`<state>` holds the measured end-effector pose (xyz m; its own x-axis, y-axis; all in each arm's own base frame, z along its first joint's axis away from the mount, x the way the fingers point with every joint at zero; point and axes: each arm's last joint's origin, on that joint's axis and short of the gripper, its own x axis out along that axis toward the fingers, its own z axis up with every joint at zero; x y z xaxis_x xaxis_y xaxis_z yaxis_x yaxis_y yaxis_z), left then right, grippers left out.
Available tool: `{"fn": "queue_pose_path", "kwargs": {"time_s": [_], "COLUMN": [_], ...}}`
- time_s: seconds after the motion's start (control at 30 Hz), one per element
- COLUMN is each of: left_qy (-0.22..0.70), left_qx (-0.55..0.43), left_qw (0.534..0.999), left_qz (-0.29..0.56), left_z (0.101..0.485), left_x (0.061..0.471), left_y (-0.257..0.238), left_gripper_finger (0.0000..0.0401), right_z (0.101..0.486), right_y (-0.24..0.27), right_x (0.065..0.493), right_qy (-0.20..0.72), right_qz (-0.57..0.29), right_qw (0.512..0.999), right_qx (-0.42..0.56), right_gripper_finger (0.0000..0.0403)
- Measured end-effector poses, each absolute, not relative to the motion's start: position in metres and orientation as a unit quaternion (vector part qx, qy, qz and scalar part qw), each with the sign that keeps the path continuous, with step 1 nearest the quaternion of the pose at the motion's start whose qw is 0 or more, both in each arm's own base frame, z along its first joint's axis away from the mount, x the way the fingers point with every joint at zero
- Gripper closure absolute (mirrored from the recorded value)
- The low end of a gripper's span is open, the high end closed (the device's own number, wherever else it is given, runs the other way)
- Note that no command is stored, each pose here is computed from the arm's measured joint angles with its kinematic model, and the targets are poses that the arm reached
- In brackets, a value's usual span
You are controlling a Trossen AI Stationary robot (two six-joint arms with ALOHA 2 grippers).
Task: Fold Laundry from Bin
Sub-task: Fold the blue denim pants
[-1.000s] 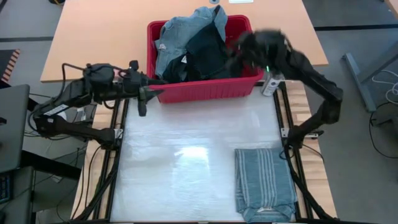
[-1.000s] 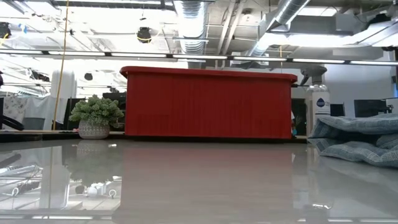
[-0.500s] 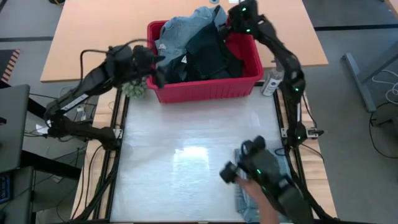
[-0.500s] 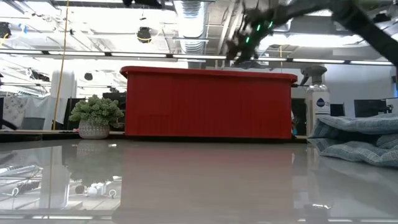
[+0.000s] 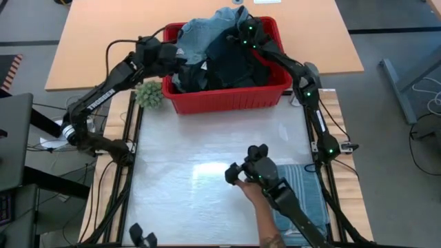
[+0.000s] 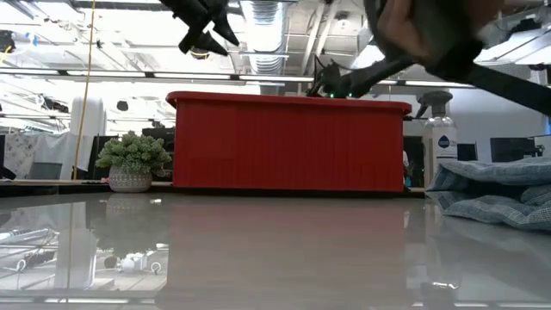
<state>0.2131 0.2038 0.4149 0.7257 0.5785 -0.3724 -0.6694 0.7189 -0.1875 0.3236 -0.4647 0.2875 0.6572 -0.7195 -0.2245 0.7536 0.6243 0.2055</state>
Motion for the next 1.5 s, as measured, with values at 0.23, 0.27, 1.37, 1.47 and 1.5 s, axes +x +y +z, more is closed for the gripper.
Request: {"fn": "queue_pose_path", "kwargs": {"time_s": [0.23, 0.27, 1.37, 1.47, 1.5], "left_qy": [0.165, 0.165, 0.041, 0.049, 0.047], "left_qx": [-0.167, -0.168, -0.235, -0.17, -0.147], "left_qw": [0.913, 0.913, 0.928, 0.939, 0.944], "left_qz": [0.333, 0.333, 0.287, 0.295, 0.291], "left_z": [0.402, 0.401, 0.29, 0.296, 0.3], "left_x": [0.223, 0.224, 0.262, 0.269, 0.273], "left_y": [0.214, 0.214, 0.361, 0.358, 0.357], "left_gripper_finger": [0.0188, 0.0188, 0.0188, 0.0186, 0.0184], "right_z": [0.265, 0.265, 0.486, 0.498, 0.499], "right_y": [-0.473, -0.472, -0.36, -0.348, -0.347], "right_x": [0.324, 0.326, 0.263, 0.258, 0.259], "right_qy": [0.066, 0.072, -0.056, -0.065, -0.065], "right_qz": [-0.382, -0.379, -0.266, -0.241, -0.237], "right_qw": [0.905, 0.907, 0.962, 0.968, 0.969], "right_qx": [0.177, 0.171, -0.016, -0.027, -0.027], "right_gripper_finger": [0.012, 0.0137, 0.0376, 0.0376, 0.0376]}}
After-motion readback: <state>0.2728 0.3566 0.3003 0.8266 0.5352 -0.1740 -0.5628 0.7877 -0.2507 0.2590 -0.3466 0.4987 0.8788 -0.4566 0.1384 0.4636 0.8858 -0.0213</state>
